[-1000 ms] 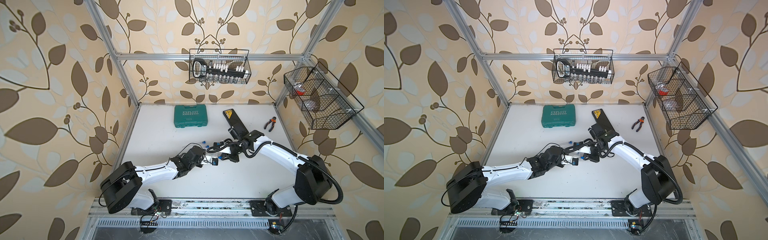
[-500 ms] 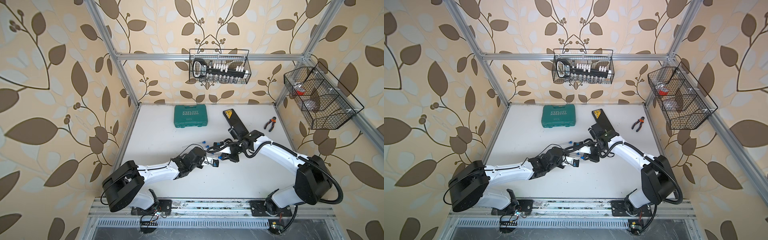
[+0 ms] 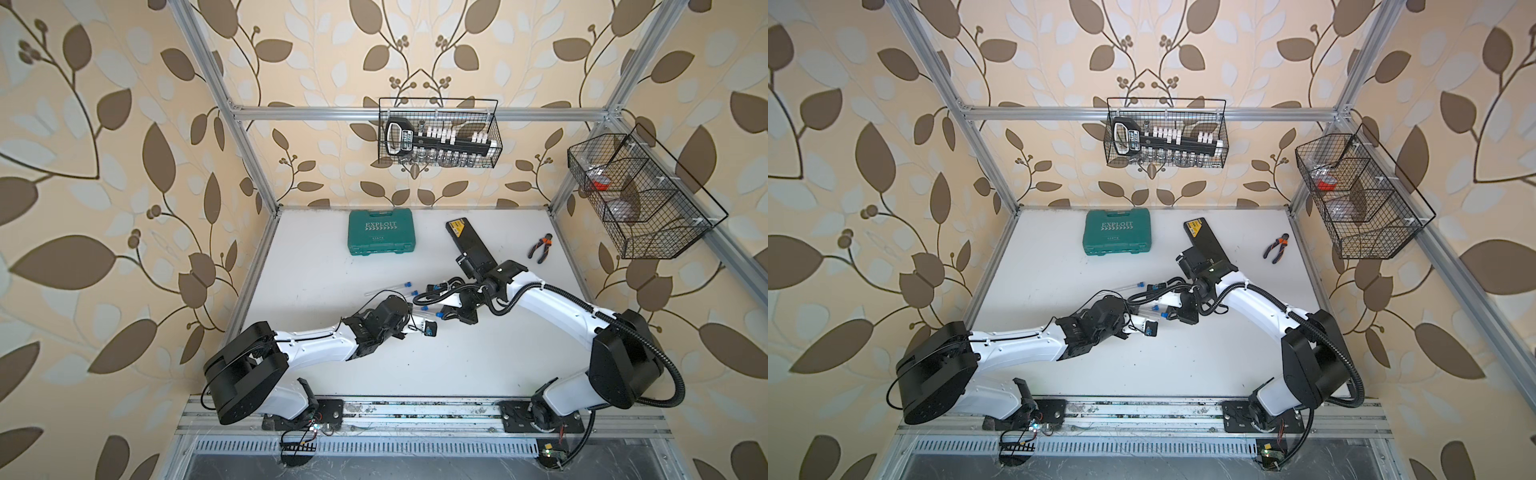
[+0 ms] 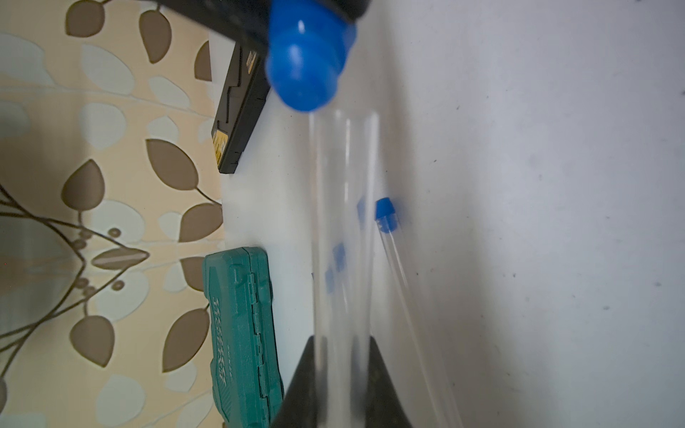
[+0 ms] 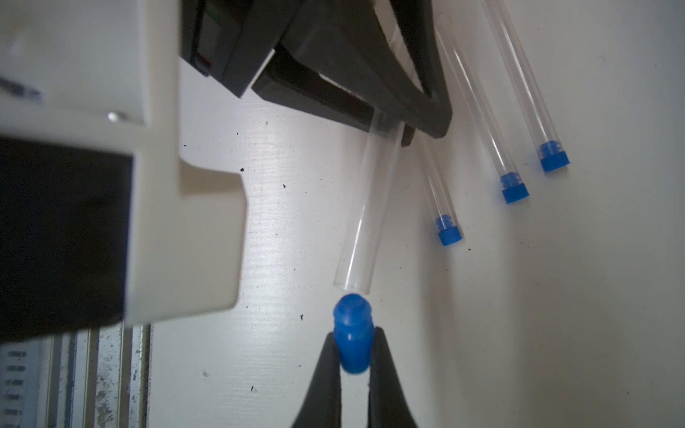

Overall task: Insert stoppers into test tubes
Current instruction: Insert the stopper into the test tube.

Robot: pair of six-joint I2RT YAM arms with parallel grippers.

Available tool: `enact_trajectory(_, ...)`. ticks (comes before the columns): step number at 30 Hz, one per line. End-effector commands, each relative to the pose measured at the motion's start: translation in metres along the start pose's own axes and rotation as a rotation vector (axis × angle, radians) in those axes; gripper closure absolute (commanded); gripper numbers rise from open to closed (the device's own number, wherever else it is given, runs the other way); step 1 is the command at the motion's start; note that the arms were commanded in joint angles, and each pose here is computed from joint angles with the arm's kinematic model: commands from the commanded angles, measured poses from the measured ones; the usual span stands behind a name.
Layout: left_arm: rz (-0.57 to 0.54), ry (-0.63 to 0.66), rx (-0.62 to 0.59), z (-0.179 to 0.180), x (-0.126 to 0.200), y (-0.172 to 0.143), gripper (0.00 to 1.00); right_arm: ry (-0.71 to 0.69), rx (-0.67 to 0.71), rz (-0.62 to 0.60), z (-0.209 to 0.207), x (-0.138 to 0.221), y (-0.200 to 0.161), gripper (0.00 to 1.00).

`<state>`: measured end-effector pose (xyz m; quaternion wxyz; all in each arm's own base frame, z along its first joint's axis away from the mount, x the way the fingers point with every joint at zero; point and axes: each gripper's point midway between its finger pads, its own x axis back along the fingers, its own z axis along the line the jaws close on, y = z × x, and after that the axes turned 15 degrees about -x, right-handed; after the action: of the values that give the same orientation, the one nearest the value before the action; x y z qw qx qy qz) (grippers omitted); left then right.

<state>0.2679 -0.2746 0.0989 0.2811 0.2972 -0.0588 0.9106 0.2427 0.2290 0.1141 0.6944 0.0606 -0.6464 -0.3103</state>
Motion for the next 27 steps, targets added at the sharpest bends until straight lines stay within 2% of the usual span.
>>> enact_trajectory(1, -0.042, 0.068, 0.030, 0.017, 0.009, 0.009, 1.00, 0.007, 0.011, -0.012, 0.001, 0.002, 0.007, 0.92)
enact_trajectory(8, 0.004, 0.055, 0.057, 0.016, 0.005, 0.002, 1.00, 0.005, 0.013, -0.012, 0.002, 0.004, 0.006, 0.92)
enact_trajectory(27, -0.075, 0.067, 0.094, 0.024, 0.009, 0.020, 1.00, 0.007, -0.002, -0.019, -0.003, 0.000, 0.012, 0.92)
